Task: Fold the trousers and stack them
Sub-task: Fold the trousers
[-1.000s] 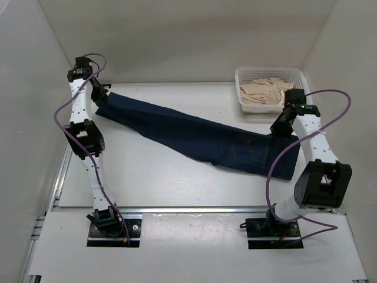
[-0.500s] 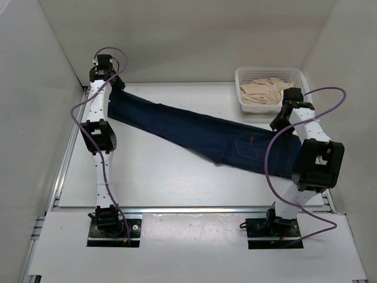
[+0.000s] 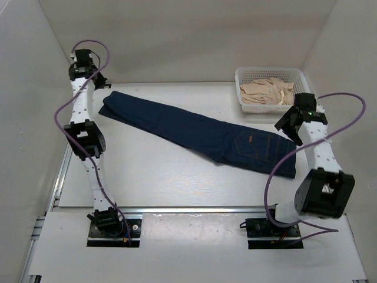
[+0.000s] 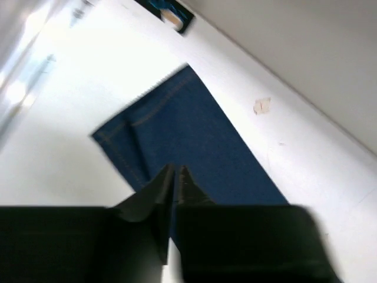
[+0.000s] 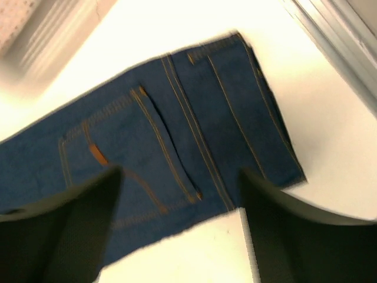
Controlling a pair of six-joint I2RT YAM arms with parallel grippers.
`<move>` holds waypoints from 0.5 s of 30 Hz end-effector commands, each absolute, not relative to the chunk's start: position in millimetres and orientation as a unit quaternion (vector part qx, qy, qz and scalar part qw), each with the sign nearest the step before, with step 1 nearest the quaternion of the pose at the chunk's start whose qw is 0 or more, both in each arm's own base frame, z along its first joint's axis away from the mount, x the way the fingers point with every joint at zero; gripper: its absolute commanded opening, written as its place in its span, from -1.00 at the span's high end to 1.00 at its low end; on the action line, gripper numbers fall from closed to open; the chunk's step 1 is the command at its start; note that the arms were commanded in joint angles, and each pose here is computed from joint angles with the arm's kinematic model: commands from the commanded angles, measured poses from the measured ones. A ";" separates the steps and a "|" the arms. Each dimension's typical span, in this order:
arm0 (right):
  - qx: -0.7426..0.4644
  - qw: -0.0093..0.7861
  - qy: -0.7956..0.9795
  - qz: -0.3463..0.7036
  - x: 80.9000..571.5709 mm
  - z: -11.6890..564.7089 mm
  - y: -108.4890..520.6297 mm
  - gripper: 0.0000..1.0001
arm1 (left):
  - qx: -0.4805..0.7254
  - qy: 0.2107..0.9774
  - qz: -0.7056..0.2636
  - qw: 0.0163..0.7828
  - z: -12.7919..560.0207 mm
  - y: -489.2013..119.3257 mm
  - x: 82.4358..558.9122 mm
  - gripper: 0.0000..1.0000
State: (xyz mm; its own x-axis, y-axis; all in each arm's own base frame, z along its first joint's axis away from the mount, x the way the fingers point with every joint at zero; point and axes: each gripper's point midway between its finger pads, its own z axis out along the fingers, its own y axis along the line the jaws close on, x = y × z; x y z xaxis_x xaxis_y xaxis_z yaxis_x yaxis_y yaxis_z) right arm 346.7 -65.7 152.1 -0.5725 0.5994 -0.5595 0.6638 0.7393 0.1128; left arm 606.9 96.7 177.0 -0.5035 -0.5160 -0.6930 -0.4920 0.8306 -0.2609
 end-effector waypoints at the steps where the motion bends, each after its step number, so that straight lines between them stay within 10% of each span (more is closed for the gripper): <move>1: 0.372 0.254 0.891 -0.053 297.9 144.0 -62.1 -0.53 | -0.286 0.836 -0.007 0.469 270.0 125.5 573.0 0.80; 4: 0.402 0.207 0.892 0.013 267.2 112.2 -45.3 -0.09 | -0.288 0.858 0.005 0.426 239.6 129.6 555.6 0.80; 6: 0.425 0.169 0.888 0.046 248.3 86.2 -38.2 -0.28 | -0.289 0.876 -0.003 0.386 205.9 133.0 547.5 0.75; 7: 0.423 0.169 0.886 0.085 250.3 84.6 -27.7 -0.44 | -0.293 0.884 -0.007 0.363 192.4 134.2 542.1 0.31; 10: 0.437 0.148 0.879 0.122 244.0 72.1 -16.2 -0.85 | -0.296 0.906 -0.047 0.298 141.7 129.9 538.6 0.00; 15: 0.429 0.144 0.882 0.133 250.9 66.6 -14.3 -0.89 | -0.298 0.912 -0.084 0.269 101.8 123.9 547.2 0.61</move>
